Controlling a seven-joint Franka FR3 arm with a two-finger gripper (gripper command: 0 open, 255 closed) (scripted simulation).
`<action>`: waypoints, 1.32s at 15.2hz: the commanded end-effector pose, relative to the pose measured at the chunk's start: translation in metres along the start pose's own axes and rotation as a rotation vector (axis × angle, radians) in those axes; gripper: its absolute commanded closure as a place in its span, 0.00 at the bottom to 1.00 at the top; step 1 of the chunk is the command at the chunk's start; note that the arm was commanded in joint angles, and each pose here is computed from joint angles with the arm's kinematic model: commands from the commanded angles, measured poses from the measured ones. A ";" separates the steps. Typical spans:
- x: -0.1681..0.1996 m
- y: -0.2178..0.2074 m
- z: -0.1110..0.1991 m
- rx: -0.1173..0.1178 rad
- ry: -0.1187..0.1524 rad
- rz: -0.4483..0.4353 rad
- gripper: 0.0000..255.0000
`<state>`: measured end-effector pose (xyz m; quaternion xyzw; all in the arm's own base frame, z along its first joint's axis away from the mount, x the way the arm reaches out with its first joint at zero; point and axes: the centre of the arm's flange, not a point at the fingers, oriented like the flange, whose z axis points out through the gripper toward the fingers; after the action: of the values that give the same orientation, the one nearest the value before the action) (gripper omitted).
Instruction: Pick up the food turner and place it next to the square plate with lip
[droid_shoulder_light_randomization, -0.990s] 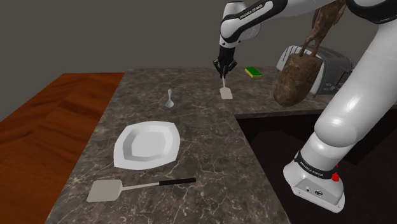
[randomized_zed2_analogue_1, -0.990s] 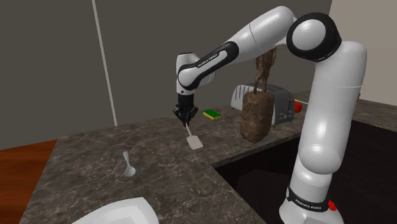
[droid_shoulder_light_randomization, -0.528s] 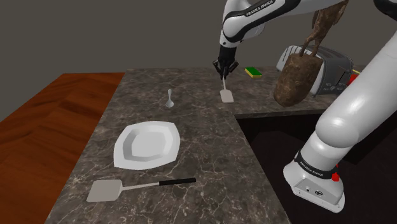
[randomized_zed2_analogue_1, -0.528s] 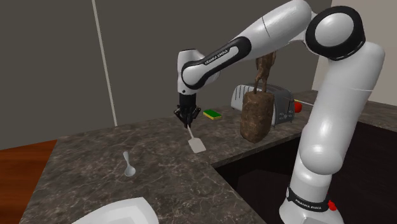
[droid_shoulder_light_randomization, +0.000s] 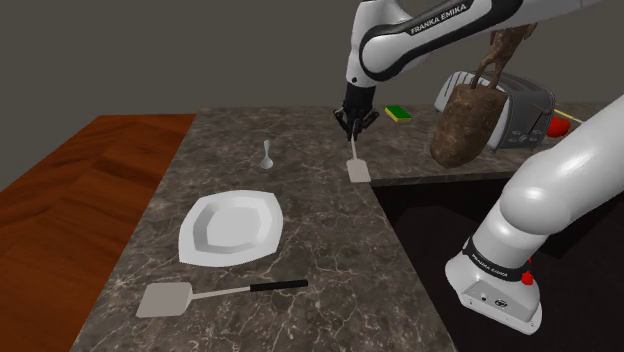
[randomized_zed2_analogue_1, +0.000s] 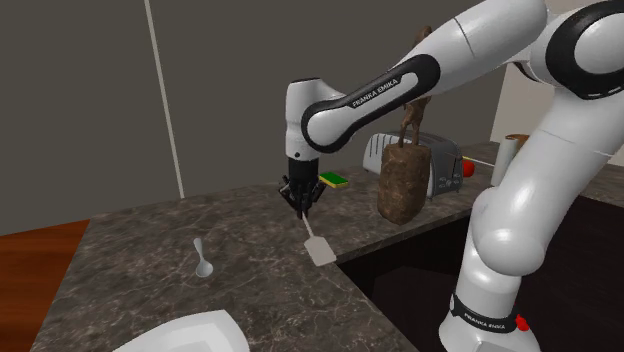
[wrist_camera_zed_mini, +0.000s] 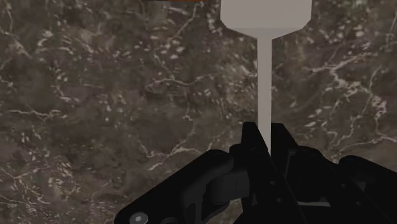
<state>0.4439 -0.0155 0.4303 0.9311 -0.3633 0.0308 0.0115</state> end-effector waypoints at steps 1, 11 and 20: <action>-0.024 -0.008 -0.002 -0.001 0.001 0.001 1.00; -0.152 -0.041 -0.011 -0.001 0.001 0.001 1.00; -0.263 -0.069 -0.018 -0.001 0.001 0.001 1.00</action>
<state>0.3041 0.2001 0.4322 0.9311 -0.3632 0.0312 0.0118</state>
